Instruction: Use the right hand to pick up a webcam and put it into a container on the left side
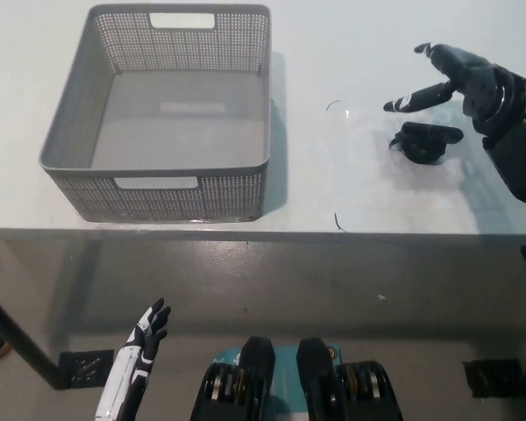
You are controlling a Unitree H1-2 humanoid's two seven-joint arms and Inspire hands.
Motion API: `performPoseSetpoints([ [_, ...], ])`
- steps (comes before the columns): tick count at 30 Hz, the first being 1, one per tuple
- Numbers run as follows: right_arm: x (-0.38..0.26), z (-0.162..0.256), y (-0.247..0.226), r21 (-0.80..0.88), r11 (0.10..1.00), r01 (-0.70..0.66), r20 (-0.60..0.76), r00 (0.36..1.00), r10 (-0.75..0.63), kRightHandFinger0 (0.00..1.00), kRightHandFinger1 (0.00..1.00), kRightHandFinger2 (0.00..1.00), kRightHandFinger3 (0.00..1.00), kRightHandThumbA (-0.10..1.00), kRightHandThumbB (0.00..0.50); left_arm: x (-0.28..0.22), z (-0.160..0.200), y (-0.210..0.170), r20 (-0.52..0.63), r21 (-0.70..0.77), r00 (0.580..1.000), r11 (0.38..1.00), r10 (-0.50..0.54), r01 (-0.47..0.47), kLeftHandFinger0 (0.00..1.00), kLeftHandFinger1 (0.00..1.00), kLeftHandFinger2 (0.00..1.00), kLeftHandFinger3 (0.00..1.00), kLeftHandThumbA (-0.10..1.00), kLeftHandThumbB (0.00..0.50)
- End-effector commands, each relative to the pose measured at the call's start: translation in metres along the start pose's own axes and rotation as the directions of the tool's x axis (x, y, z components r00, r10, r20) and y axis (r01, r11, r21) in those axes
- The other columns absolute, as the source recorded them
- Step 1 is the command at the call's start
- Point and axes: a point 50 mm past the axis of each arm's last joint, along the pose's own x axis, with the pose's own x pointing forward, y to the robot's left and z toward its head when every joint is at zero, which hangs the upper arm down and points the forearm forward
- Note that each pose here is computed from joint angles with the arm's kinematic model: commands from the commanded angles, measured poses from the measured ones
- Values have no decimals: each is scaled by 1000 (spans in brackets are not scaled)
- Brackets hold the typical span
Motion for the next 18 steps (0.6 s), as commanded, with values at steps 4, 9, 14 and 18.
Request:
performPoseSetpoints([
  [4, 0, 13, -18, -16, 999, 47, 49, 998, -46, 1000, 1000, 1000, 1000, 880, 500, 10, 15, 5, 72, 18, 997, 1000, -12, 11, 1000, 1000, 1000, 1000, 1000, 128],
  [9, 1, 14, -12, -7, 999, 35, 45, 998, -34, 1000, 1000, 1000, 1000, 844, 497, 13, 14, 7, 81, 24, 997, 1000, -11, 9, 1000, 1000, 1000, 1000, 1000, 127],
  [14, 3, 8, 1, 6, 1000, 25, 34, 999, -25, 1000, 1000, 1000, 1000, 829, 500, 17, 16, 8, 91, 27, 996, 1000, -16, 13, 1000, 1000, 1000, 1000, 1000, 123],
  [18, 4, 3, 14, -6, 1000, 0, 17, 1000, 0, 1000, 1000, 1000, 1000, 867, 500, 17, 16, 8, 90, 29, 996, 1000, -15, 13, 1000, 1000, 1000, 1000, 1000, 123],
])
